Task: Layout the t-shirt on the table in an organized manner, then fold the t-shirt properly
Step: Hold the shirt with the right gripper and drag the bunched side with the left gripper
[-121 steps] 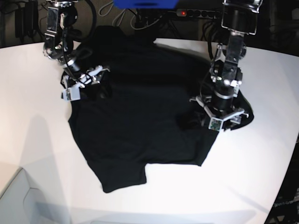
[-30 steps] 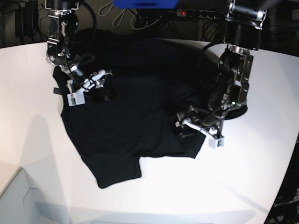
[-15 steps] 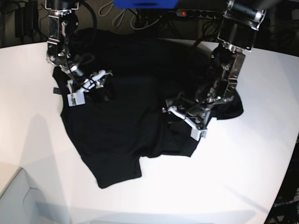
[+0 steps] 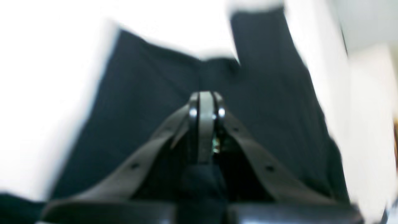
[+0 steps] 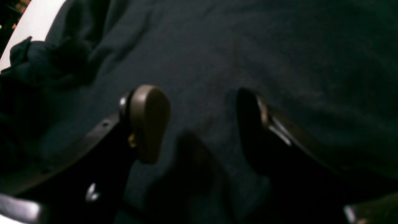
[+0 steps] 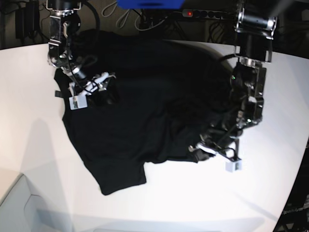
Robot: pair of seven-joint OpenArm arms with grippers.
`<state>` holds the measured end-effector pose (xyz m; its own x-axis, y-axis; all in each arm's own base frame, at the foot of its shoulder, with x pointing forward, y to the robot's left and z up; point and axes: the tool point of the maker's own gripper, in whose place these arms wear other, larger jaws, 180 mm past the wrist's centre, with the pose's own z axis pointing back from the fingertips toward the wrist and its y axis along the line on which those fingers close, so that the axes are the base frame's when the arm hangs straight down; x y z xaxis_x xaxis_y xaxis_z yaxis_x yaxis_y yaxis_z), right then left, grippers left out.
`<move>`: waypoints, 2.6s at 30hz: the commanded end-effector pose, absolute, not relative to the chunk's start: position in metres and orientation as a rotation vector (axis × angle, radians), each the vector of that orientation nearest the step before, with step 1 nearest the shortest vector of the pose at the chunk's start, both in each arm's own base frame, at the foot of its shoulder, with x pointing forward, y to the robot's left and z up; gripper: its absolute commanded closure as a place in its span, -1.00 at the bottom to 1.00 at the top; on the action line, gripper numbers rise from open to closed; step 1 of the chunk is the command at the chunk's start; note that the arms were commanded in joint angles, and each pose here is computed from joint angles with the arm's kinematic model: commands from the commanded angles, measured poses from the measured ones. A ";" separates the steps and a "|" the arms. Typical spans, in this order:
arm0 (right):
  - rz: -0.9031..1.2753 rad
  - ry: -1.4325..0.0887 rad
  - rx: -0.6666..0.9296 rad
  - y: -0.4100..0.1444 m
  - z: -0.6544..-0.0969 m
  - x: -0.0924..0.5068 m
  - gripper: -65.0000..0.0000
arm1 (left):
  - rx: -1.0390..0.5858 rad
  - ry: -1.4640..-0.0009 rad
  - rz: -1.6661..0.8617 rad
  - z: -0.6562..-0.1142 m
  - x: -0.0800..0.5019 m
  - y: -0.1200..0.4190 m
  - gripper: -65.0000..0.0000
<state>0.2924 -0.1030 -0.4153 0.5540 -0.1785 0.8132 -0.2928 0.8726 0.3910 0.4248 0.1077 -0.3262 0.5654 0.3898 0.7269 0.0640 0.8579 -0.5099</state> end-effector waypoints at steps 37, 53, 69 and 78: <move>0.074 -1.032 0.543 -0.103 -0.405 0.297 -0.16 | -0.475 -0.735 -0.044 -0.377 0.379 0.039 -0.11; 0.074 -1.033 0.541 -0.104 -0.405 0.297 -0.16 | -0.464 -0.718 -0.016 -0.387 0.384 0.047 0.99; 0.082 -1.030 0.531 -0.109 -0.406 0.296 -0.16 | -0.473 -0.821 -0.027 -0.359 0.395 0.047 0.05; 0.082 -1.030 0.531 -0.109 -0.406 0.296 -0.16 | -0.448 -0.711 0.023 -0.398 0.398 0.049 0.04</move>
